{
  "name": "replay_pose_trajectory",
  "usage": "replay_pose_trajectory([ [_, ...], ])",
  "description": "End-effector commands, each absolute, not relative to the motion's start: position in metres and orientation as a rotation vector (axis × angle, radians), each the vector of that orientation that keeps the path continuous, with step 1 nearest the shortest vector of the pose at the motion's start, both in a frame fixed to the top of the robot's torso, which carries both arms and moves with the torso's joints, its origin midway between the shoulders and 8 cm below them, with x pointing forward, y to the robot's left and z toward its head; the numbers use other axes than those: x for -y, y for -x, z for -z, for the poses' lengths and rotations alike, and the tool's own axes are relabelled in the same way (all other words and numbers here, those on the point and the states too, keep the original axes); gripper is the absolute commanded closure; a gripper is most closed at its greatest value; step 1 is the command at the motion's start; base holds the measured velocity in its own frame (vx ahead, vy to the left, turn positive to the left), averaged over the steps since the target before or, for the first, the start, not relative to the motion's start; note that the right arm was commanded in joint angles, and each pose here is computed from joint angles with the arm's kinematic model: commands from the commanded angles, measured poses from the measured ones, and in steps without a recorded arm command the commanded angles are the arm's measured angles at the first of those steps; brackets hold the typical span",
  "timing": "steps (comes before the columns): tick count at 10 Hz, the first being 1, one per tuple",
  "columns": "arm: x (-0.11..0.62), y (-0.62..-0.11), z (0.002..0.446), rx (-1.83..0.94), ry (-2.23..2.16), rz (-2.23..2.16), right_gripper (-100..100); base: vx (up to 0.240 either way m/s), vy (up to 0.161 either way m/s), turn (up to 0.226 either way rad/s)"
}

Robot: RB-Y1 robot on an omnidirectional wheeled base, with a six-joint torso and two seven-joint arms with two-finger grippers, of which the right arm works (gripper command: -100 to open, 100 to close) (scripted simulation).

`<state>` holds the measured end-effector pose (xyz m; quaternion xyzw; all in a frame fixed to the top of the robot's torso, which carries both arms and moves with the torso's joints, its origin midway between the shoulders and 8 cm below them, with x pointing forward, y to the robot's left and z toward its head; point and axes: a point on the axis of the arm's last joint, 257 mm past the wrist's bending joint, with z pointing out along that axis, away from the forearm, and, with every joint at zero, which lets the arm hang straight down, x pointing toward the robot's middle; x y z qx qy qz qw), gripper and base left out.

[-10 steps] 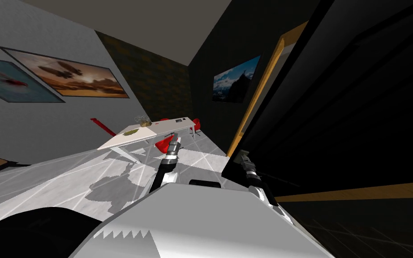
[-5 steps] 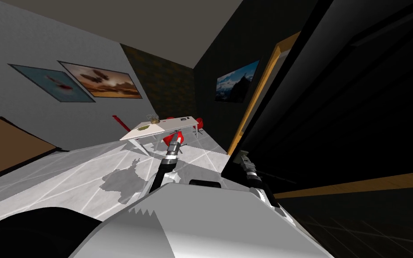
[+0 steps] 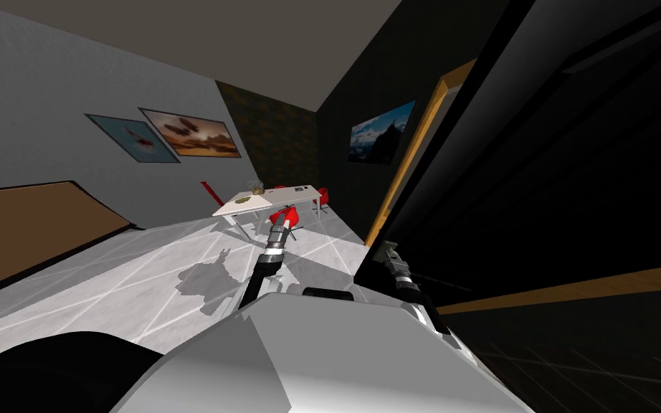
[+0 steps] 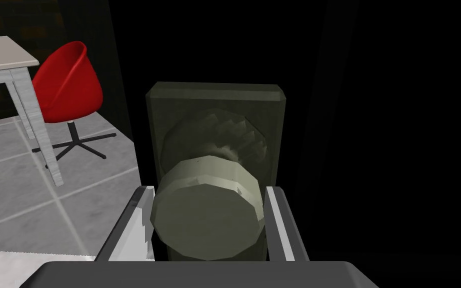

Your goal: Pull the door open

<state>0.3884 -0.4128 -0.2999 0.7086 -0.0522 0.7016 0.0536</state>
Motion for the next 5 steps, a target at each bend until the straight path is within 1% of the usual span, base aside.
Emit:
replay_pose_trajectory([
  [1, 0.4109, -0.387, 0.2992, 0.148, -2.157, -2.142, 100, -0.215, -0.042, 0.113],
  [2, 0.4105, -0.3858, 0.2986, 0.14, -2.159, -2.148, 100, -0.214, -0.041, 0.133],
  [4, 0.4097, -0.3835, 0.2976, 0.125, -2.164, -2.158, 100, -0.175, -0.063, 0.139],
  [5, 0.4093, -0.3824, 0.2971, 0.119, -2.167, -2.162, 100, -0.16, -0.036, 0.137],
])
